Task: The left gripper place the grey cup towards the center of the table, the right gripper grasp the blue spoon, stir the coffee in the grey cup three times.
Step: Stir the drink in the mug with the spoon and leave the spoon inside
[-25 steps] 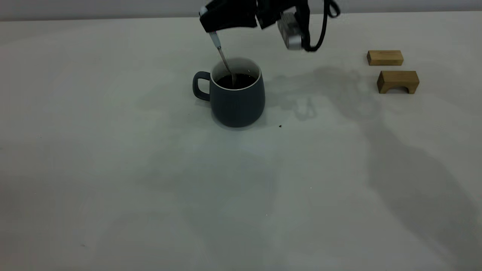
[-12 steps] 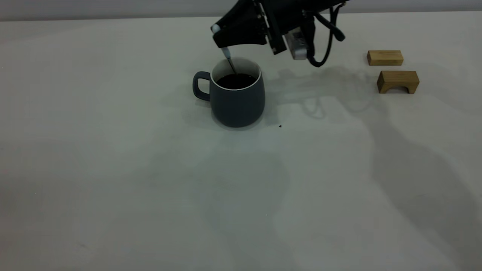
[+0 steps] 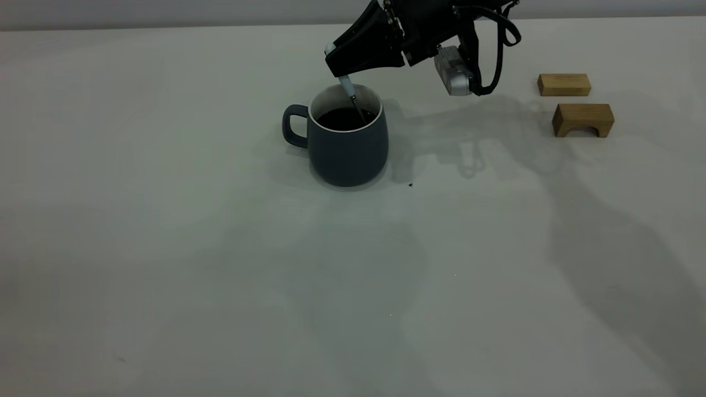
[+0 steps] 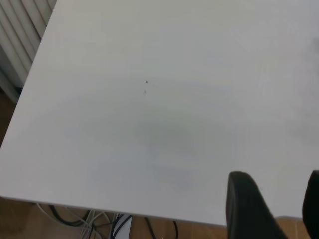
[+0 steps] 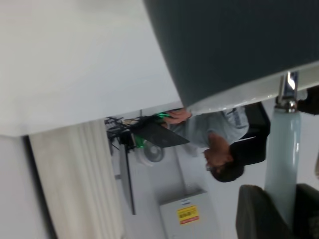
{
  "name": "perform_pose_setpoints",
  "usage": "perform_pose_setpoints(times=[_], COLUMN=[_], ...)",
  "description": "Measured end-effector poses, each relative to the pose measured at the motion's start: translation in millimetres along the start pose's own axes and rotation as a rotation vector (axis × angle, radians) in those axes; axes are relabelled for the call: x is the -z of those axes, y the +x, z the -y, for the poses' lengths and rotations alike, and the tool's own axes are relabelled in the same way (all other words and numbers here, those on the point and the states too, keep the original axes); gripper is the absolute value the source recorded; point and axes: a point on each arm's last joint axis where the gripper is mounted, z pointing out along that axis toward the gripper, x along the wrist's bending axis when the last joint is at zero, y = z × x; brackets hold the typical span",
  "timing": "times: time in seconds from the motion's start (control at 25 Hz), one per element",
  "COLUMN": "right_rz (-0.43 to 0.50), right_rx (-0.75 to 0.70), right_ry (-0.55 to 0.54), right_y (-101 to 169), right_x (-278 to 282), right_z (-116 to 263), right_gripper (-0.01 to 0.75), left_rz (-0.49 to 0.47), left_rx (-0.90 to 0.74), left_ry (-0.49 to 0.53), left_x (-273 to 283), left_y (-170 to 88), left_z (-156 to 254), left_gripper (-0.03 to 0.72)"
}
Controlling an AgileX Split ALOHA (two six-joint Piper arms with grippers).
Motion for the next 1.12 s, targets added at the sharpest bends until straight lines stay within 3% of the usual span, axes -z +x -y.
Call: perform_pose_setpoints(times=[0.2, 0.36, 0.52, 0.68, 0.84, 1.12], right_rz=[-0.021, -0.036, -0.037, -0.008, 0.001, 0.007], right_rx=[-0.017, 0.094, 0.255, 0.307, 0.246, -0.047], right_ry=[0.054, 0.098, 0.079, 0.027, 0.004, -0.021], right_y=[1.3, 0.5, 0.0, -0.7, 0.1, -0.9], right_x=[-2.7, -8.8, -9.0, -4.6, 2.2, 1.6], right_z=[5.0, 11.5, 10.1, 3.0, 2.2, 2.2], right_gripper=[0.146, 0.146, 0.146, 0.146, 0.146, 0.145], left_rz=[0.000, 0.000, 0.000, 0.000, 0.000, 0.000], left_rx=[0.000, 0.000, 0.000, 0.000, 0.000, 0.000], left_ry=[0.000, 0.000, 0.000, 0.000, 0.000, 0.000], left_x=[0.0, 0.0, 0.0, 0.0, 0.0, 0.0], left_y=[0.0, 0.0, 0.0, 0.0, 0.0, 0.0], left_z=[0.0, 0.0, 0.0, 0.0, 0.0, 0.0], left_gripper=[0.351, 0.351, 0.351, 0.351, 0.351, 0.351])
